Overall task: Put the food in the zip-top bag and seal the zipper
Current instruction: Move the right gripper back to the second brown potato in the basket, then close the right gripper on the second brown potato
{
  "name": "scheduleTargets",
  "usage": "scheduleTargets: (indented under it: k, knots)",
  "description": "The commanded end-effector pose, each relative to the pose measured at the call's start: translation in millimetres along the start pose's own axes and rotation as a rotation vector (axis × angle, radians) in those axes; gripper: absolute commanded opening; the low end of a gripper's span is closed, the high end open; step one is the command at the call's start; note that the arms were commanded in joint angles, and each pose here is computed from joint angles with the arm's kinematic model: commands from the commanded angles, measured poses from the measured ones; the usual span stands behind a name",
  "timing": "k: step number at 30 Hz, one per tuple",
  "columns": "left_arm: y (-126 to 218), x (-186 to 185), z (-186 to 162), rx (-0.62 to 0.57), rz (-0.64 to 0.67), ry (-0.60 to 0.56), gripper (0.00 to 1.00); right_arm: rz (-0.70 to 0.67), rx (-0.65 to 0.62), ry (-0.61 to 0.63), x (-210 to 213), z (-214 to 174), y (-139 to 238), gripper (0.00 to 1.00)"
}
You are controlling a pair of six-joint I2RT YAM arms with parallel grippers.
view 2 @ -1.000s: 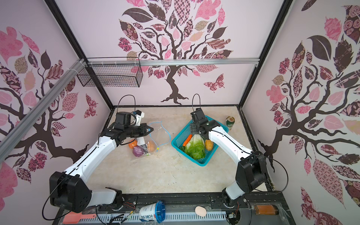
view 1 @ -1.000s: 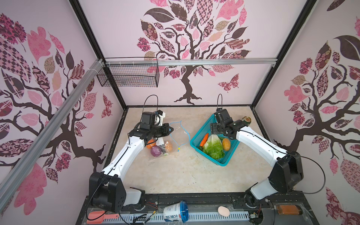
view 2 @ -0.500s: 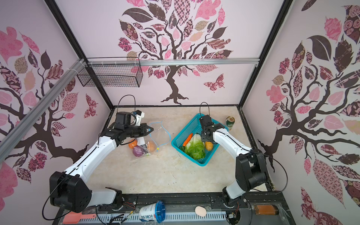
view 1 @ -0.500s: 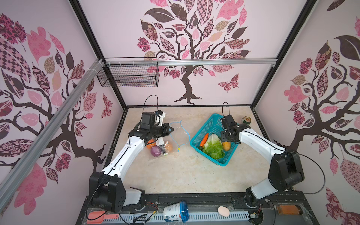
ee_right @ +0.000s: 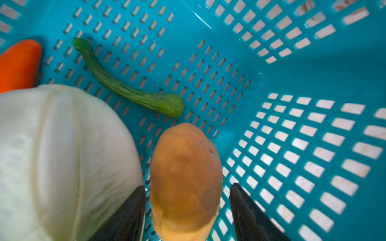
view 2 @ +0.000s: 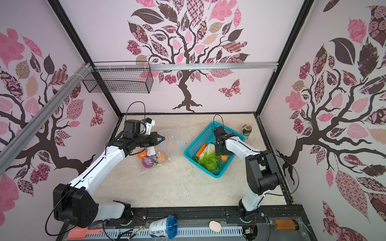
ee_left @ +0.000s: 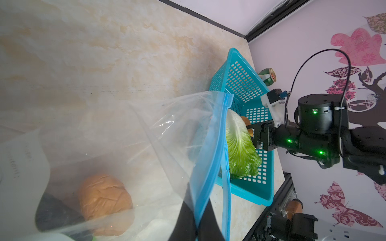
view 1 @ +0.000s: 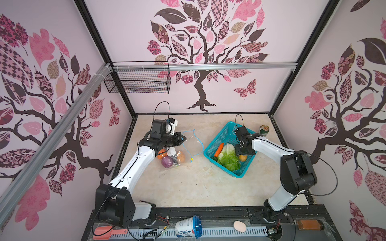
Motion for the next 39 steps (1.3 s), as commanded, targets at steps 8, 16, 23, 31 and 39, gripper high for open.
scheduleTargets:
  k: [8,16,23,31,39]
  knots:
    - [-6,5,-5,0.017,0.002,0.001,0.0,0.028,0.098,0.002,9,-18,-26,0.74]
    - [-5,6,-5,0.016,0.007,0.003,0.0,0.031,0.106,0.003,10,-19,-31,0.59]
    - [-3,4,-4,0.011,0.006,-0.005,0.0,0.027,0.036,-0.013,3,1,-13,0.46]
    - [-1,2,-3,0.002,0.005,-0.012,0.0,0.021,-0.109,-0.04,-12,38,34,0.44]
    - [1,1,-4,0.001,0.0,-0.011,0.0,0.171,-0.362,-0.069,-8,77,104,0.44]
Point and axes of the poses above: each gripper's point midway between its finger pads, its own y axis back along the fingers, its own x axis along the line the jaws close on, z = x × y, the point moved 3 cm from there along y, back along the fingers, and after that the axes turned 15 degrees about y, right-handed, at the moved point
